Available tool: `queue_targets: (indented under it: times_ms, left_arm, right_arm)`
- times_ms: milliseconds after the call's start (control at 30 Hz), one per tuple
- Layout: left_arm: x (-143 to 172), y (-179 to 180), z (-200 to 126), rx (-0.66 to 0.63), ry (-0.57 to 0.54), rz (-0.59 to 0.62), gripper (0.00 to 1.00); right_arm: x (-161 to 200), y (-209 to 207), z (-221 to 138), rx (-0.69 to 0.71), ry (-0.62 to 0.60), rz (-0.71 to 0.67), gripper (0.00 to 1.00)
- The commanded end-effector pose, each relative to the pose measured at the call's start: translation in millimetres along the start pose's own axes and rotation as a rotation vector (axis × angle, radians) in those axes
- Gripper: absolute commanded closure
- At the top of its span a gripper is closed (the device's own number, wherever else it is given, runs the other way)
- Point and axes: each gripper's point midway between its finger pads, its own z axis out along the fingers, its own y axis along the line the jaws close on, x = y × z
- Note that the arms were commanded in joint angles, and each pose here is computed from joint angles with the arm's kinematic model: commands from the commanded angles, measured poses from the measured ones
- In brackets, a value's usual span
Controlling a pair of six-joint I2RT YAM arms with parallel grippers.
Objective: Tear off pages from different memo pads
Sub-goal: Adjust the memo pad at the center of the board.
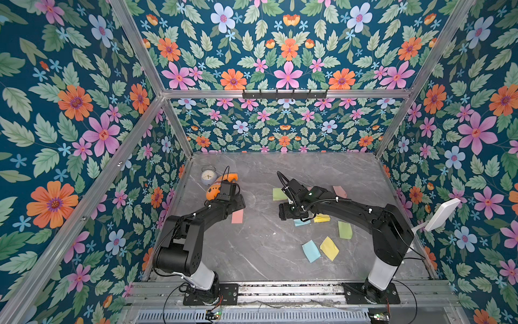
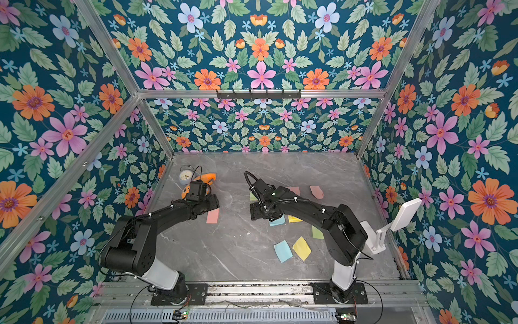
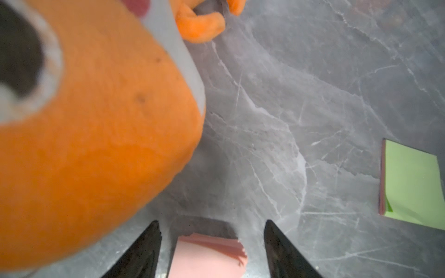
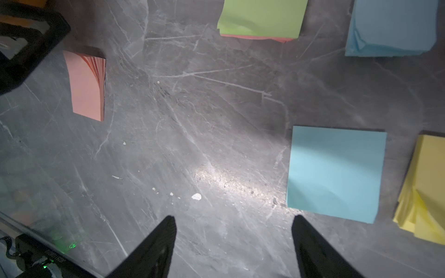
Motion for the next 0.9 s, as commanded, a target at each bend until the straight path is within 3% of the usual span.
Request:
queue_targets:
  times_ms: [0,100,300,433,633,700,867]
  left_arm:
    - [7,8,5,-0.046,0.042,0.046,0.32]
    - [21,16,6,-0.071,0.073,0.056,0.32]
    - [46,-12,11,0.056,0.151,0.039,0.39]
    - [63,-63,8,0.183,0.164,0.117,0.42]
    - [116,-126,-20,0.343,0.296,0.175,0.46]
    - [119,-123,-35,0.343,0.295,0.173,0.46]
    - [96,-75,-59,0.212,0.211,0.129,0.45]
  right_arm:
    - [-2,8,1,-0.035,-0.007,0.013,0.23]
    - [-3,8,-1,-0.038,-0.012,0.013,0.23]
    - [-2,5,2,-0.018,-0.001,-0.008,0.23]
    - [-4,-1,-4,0.004,-0.022,-0.006,0.23]
    - [-5,-17,-16,0.012,-0.038,0.027,0.23]
    - [-6,-18,-16,0.008,-0.036,0.03,0.23]
    - [-13,-2,-1,-0.038,-0.006,0.047,0.25]
